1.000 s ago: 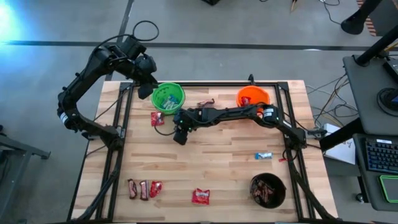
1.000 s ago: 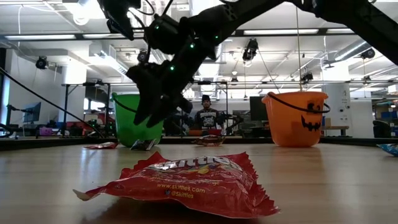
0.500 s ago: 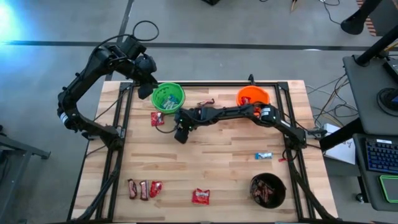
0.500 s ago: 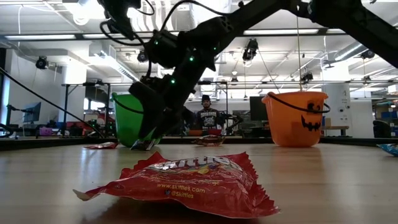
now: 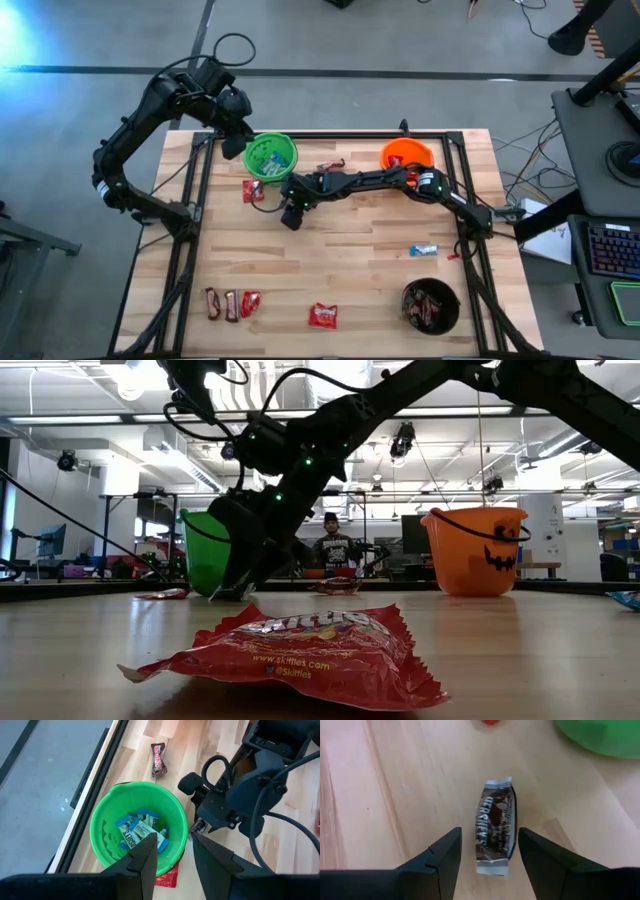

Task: Sort candy
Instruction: Put the brown candy into the black bucket

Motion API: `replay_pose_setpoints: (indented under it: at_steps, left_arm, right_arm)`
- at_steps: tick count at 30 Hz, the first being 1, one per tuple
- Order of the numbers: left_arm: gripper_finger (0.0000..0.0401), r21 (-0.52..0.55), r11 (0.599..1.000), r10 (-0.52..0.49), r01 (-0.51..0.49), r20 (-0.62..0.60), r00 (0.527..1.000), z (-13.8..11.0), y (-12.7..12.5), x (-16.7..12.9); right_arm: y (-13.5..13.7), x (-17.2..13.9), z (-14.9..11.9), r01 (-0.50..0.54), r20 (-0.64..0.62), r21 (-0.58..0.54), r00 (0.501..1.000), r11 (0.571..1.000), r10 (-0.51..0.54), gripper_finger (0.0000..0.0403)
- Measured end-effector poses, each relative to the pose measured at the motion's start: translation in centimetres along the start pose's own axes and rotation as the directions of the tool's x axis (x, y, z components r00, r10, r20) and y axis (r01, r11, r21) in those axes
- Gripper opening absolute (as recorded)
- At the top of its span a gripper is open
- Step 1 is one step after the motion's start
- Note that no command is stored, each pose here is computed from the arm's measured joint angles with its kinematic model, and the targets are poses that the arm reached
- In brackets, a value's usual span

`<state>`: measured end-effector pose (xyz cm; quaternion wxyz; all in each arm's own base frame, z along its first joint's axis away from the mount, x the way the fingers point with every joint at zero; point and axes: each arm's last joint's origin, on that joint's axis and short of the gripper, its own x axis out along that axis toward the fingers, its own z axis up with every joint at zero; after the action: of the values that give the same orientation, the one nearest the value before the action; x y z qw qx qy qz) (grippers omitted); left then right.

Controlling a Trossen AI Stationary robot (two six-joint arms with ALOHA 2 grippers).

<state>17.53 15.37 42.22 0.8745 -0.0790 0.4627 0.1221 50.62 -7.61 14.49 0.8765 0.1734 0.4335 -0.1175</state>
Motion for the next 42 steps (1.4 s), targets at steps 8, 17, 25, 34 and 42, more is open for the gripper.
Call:
replay_pose_setpoints:
  at_steps: [8,17,25,34,42]
  left_arm:
    - [0.0108,0.000,1.000,0.000,0.000,0.000,1.000,0.0,0.0,0.0]
    - [0.0108,0.003,1.000,0.000,0.000,0.000,1.000,0.0,0.0,0.0]
    - [0.0108,0.004,1.000,0.000,0.000,0.000,1.000,0.0,0.0,0.0]
    - [0.0108,0.003,1.000,-0.001,0.001,-0.003,1.000,0.0,0.0,0.0]
    - [0.0108,0.002,1.000,-0.004,0.004,-0.007,1.000,-0.1,0.0,0.0]
  right_arm:
    - [-0.9,1.1,-0.8,-0.012,-0.028,0.057,1.000,0.998,0.013,0.0152]
    - [-0.8,1.3,-0.8,-0.062,-0.039,0.077,0.997,0.995,0.065,0.0059]
    - [-0.6,1.3,-0.9,-0.110,-0.057,0.090,0.992,0.990,0.116,0.0013]
    - [-0.3,-0.4,-0.3,-0.105,-0.098,0.088,0.989,0.991,0.114,0.0012]
    - [0.8,-4.7,1.9,-0.104,-0.046,0.043,0.993,0.994,0.106,0.0012]
